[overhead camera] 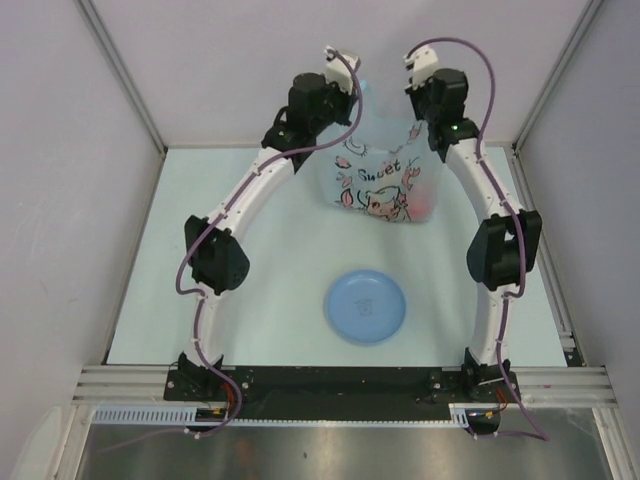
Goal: Take the fake fruits out of the plastic bag
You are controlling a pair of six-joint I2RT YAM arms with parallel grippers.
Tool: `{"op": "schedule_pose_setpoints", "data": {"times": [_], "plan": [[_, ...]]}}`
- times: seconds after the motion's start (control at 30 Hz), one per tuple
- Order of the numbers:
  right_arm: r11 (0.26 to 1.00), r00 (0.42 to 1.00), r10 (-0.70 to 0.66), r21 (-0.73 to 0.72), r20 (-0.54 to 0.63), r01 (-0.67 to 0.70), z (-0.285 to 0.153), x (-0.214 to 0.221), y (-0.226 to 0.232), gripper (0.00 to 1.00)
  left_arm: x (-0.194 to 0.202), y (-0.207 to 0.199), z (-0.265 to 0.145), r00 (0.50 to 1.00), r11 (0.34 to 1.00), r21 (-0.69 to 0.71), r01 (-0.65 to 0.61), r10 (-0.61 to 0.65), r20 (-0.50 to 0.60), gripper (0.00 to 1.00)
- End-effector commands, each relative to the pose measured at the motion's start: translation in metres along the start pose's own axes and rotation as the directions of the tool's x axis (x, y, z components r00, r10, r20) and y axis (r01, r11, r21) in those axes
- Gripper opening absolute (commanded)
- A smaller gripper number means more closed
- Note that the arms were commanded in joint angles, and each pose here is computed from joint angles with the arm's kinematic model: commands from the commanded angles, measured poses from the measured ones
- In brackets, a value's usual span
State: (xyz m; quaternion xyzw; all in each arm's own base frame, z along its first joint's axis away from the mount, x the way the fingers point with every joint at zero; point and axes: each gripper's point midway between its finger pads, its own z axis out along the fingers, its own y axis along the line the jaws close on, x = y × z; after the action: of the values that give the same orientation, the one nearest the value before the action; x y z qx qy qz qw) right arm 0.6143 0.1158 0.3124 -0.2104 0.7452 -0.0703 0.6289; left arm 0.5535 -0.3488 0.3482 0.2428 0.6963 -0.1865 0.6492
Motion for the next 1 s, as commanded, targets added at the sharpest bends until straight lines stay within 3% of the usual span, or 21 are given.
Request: {"op": "schedule_pose_setpoints", "data": {"times": [0.0, 0.07, 0.17, 0.23, 0.3, 0.43, 0.47, 0.53, 0.57, 0.63, 0.67, 0.7, 0.8, 0.97], "plan": [[0.99, 0.935, 0.073, 0.091, 0.347, -0.111, -0.034, -0.123, -0.065, 0.0, -0.111, 0.035, -0.026, 0.955, 0.996, -0.053, -0.072, 0.084, 0.283, 0.0], [0.988, 0.885, 0.077, 0.084, 0.459, -0.129, -0.057, -0.156, -0.081, 0.0, -0.144, 0.036, -0.04, 0.93, 0.996, -0.056, -0.068, 0.083, 0.357, 0.0], [0.982, 0.846, 0.093, 0.093, 0.526, -0.165, -0.093, -0.176, -0.099, 0.0, -0.181, 0.029, -0.064, 0.898, 0.998, -0.03, -0.063, 0.07, 0.434, 0.0], [0.983, 0.837, 0.094, 0.084, 0.539, -0.165, -0.114, -0.178, -0.105, 0.0, -0.194, 0.023, -0.083, 0.9, 0.999, 0.001, -0.046, 0.041, 0.434, 0.0], [0.987, 0.849, 0.084, 0.075, 0.522, -0.144, -0.143, -0.158, -0.095, 0.0, -0.17, 0.014, -0.084, 0.936, 0.998, 0.05, -0.023, 0.004, 0.353, 0.0], [0.992, 0.928, 0.107, 0.022, 0.357, -0.123, -0.18, -0.066, -0.048, 0.0, -0.109, -0.009, -0.109, 0.98, 0.988, 0.148, 0.047, -0.074, 0.184, 0.0], [0.992, 0.956, 0.127, -0.009, 0.264, -0.129, -0.183, -0.033, -0.032, 0.0, -0.073, -0.017, -0.12, 0.989, 0.981, 0.171, 0.095, -0.113, 0.099, 0.0], [0.987, 0.981, 0.159, -0.051, 0.113, -0.154, -0.201, 0.038, -0.003, 0.0, -0.03, -0.036, -0.132, 0.988, 0.96, 0.238, 0.149, -0.153, -0.004, 0.0], [0.984, 0.985, 0.172, -0.053, 0.033, -0.17, -0.208, 0.073, 0.009, 0.0, 0.019, -0.045, -0.138, 0.975, 0.946, 0.243, 0.213, -0.19, -0.115, 0.0], [0.979, 0.978, 0.189, -0.058, -0.088, -0.195, -0.23, 0.131, 0.029, 0.0, 0.046, -0.058, -0.157, 0.959, 0.932, 0.258, 0.256, -0.212, -0.189, 0.0], [0.976, 0.974, 0.187, -0.087, -0.125, -0.199, -0.238, 0.144, 0.038, 0.06, 0.079, -0.063, -0.164, 0.94, 0.925, 0.246, 0.288, -0.224, -0.258, 0.0], [0.975, 0.972, 0.186, -0.096, -0.142, -0.201, -0.243, 0.15, 0.041, 0.39, 0.083, -0.065, -0.172, 0.937, 0.924, 0.248, 0.291, -0.224, -0.267, 0.0], [0.968, 0.977, 0.202, -0.136, -0.072, -0.211, -0.255, 0.122, 0.042, 0.75, 0.101, -0.068, -0.18, 0.923, 0.924, 0.23, 0.305, -0.228, -0.311, 0.0], [0.965, 0.958, 0.198, -0.213, 0.207, -0.153, -0.275, 0.009, 0.026, 0.83, 0.096, -0.064, -0.18, 0.932, 0.935, 0.216, 0.282, -0.214, -0.292, 0.0]]}}
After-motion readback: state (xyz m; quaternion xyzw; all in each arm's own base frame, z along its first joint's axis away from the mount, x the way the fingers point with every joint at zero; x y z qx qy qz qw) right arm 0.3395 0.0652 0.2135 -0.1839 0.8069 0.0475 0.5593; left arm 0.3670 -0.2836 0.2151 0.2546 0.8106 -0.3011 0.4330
